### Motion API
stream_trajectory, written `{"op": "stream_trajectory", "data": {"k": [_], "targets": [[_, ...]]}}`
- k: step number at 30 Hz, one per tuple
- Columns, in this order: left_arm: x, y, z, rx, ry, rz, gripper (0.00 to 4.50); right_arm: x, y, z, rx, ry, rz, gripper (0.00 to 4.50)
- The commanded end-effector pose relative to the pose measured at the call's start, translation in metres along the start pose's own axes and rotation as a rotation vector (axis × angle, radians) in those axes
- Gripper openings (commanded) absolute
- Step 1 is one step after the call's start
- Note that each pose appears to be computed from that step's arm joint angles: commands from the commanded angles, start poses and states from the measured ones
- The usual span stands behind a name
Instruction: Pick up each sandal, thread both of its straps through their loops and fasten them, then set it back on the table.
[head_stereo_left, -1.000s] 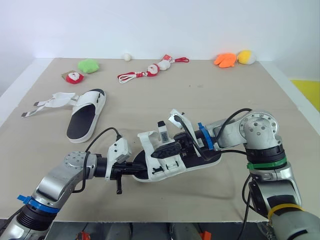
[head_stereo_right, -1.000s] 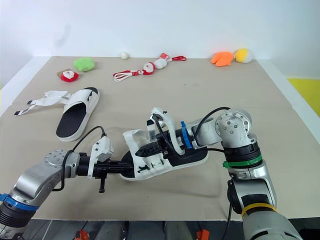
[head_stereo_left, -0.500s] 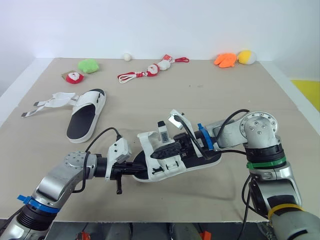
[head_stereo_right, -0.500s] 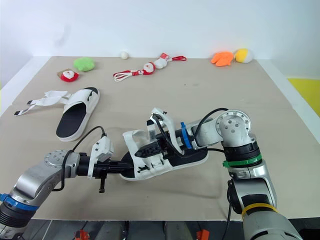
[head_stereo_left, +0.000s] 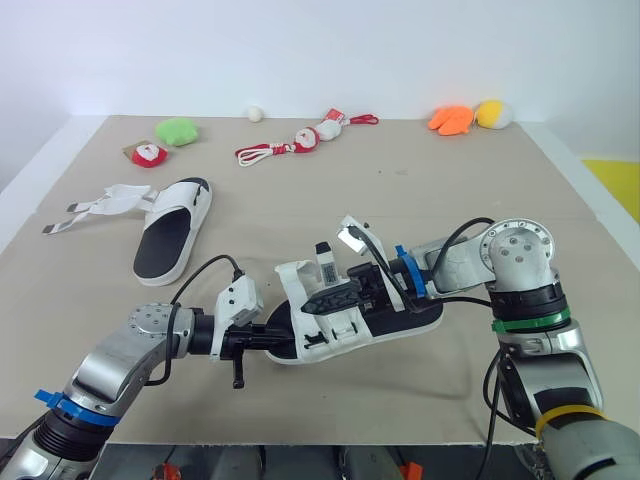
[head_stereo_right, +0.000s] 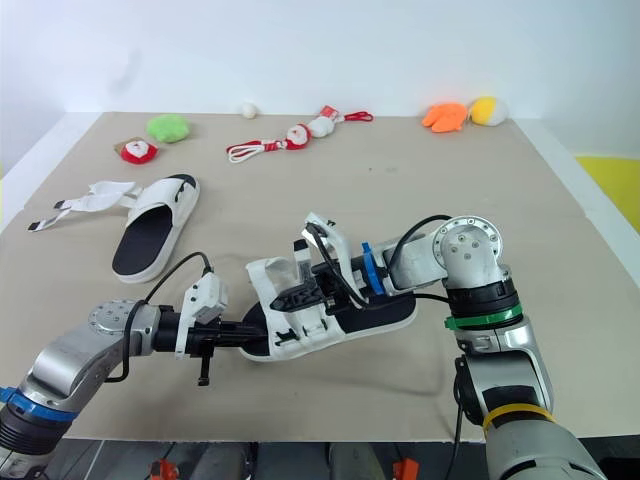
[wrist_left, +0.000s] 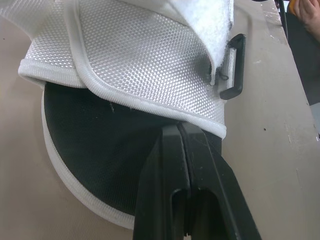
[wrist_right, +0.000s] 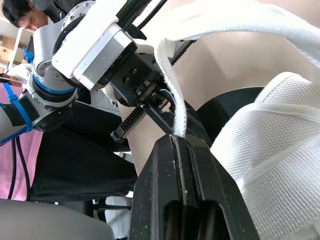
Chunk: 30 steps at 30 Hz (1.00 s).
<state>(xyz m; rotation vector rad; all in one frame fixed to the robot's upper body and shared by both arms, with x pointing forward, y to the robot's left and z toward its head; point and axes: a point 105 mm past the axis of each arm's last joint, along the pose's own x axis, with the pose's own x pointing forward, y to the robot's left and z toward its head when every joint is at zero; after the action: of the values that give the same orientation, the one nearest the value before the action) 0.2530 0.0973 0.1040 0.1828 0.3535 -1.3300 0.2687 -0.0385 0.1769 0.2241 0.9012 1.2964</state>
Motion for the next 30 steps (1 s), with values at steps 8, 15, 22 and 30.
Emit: {"op": "stream_trajectory", "data": {"k": [8, 15, 22, 30], "targets": [[0.004, -0.002, -0.018, -0.049, 0.058, 0.004, 0.0, -0.007, 0.015, 0.009, -0.013, -0.022, 0.067, 0.08], [0.005, -0.003, -0.019, -0.052, 0.057, 0.002, 0.0, -0.007, 0.02, 0.005, -0.015, -0.01, 0.074, 0.08], [0.006, -0.003, -0.018, -0.051, 0.055, 0.004, 0.0, -0.003, 0.007, -0.005, -0.027, 0.007, -0.022, 0.08], [0.005, -0.002, -0.018, -0.052, 0.054, 0.007, 0.0, -0.003, 0.0, -0.009, -0.039, 0.035, -0.072, 0.08]]}}
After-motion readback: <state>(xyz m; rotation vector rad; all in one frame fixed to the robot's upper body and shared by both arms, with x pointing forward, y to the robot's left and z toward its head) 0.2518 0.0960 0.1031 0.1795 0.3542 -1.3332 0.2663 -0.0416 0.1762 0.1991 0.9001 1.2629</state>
